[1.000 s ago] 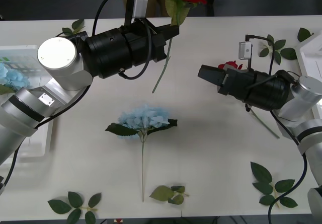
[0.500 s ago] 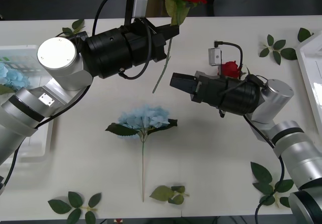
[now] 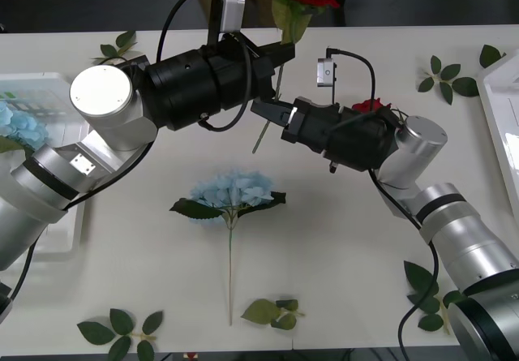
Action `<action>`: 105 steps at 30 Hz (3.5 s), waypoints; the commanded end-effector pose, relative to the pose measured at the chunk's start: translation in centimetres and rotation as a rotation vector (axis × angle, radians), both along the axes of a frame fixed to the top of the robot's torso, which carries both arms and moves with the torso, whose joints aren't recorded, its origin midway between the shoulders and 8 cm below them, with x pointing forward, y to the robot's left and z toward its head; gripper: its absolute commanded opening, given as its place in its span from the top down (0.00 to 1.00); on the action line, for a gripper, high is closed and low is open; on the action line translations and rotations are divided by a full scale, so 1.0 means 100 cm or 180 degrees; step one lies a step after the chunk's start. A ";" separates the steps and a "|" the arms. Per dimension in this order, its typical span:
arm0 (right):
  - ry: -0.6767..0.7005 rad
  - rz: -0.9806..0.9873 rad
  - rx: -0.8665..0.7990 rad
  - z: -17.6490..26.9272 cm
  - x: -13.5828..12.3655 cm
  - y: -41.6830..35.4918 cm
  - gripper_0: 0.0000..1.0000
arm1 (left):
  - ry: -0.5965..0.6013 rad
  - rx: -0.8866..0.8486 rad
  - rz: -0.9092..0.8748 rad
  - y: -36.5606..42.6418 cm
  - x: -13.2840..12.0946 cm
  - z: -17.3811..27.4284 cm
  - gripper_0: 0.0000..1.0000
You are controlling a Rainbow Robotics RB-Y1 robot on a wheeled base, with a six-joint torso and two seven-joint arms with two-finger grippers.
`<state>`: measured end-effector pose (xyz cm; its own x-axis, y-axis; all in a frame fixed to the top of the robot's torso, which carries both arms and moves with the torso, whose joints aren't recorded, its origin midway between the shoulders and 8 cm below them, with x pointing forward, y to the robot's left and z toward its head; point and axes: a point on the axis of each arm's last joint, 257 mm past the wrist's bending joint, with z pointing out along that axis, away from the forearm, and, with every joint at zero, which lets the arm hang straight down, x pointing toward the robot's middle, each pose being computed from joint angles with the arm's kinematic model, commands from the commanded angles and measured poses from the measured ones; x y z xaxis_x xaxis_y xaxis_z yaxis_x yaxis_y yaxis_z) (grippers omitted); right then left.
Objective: Place the red flowers into the right box and the blue flowers into the left box. If a person shows an open palm, hand one flower to the person first, then continue sorting.
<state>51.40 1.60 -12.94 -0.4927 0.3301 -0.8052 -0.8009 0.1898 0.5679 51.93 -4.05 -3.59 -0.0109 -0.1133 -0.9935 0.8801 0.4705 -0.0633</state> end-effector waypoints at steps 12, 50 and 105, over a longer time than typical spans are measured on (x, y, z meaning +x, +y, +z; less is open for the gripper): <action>-0.0054 0.0099 0.0193 0.030 -0.003 0.034 1.00 | 0.0046 -0.0078 -0.0110 -0.018 -0.013 0.002 0.99; 0.1202 -0.1741 -0.2768 0.020 0.040 -0.440 1.00 | 0.3072 0.2286 0.0578 0.274 -0.044 -0.115 0.00; 0.1387 -0.2111 -0.4271 -0.058 0.006 -0.474 0.10 | 0.3390 0.2420 0.2852 0.152 -0.174 -0.290 0.00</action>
